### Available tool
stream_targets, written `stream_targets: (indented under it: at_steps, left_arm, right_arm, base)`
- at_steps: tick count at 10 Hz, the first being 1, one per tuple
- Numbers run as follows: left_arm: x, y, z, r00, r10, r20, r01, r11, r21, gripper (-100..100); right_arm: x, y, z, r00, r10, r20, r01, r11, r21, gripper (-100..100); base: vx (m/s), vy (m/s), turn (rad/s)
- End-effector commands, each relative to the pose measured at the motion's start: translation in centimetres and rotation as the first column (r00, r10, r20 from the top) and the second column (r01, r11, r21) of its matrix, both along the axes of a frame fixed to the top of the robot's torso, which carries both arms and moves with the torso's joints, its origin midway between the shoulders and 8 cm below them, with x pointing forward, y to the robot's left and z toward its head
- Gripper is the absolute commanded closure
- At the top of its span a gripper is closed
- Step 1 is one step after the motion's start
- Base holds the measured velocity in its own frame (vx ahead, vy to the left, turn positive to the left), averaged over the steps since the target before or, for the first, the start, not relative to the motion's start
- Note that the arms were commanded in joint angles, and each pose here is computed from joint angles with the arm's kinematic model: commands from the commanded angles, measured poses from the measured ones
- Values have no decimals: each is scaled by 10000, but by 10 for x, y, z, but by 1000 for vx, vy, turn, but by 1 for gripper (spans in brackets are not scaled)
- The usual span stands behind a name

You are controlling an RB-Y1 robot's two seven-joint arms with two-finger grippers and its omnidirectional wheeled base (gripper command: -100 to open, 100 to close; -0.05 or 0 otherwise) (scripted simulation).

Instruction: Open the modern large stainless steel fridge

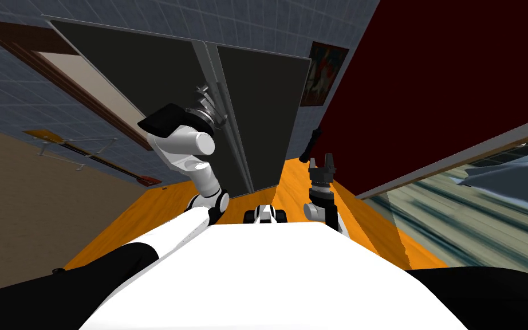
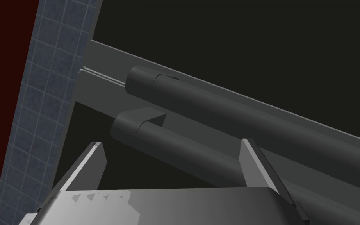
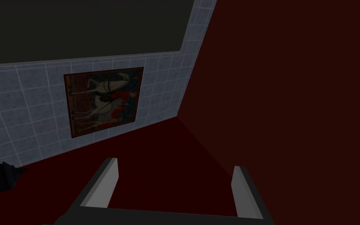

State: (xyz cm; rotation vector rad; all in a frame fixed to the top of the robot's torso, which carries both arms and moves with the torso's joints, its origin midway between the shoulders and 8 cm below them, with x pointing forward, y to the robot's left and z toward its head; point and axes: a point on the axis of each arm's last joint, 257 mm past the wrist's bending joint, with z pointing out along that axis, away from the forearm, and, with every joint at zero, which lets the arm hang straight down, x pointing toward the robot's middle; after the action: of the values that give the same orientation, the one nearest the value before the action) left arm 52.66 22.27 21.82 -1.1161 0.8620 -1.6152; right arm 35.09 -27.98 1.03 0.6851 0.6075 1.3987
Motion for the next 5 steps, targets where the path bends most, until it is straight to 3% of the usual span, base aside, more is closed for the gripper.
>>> stream_targets:
  at_steps: [1, 2, 3, 5]
  left_arm:
    - [3, 5, 8, 9995, -26, -303, 13, 9991, -415, -100]
    - [4, 3, 6, 9988, -45, -477, 26, 9991, -414, -100]
    - [4, 9, 16, 9987, -60, -509, 20, 9969, -783, -100]
    - [5, 7, 11, 9963, -90, -849, 23, 9969, -784, -100]
  right_arm:
    - [0, 0, 0, 10000, 0, 1, 0, 10000, 0, 0]
    - [0, 0, 0, 10000, 0, 0, 0, 10000, 0, 0]
    - [0, 0, 0, 10000, 0, 0, 0, 10000, 0, 0]
    - [0, 0, 0, 10000, 0, 1, 0, 10000, 0, 0]
  base:
    - [42, -57, 89]
    - [49, -62, 71]
    - [68, -94, 92]
    - [42, -52, 29]
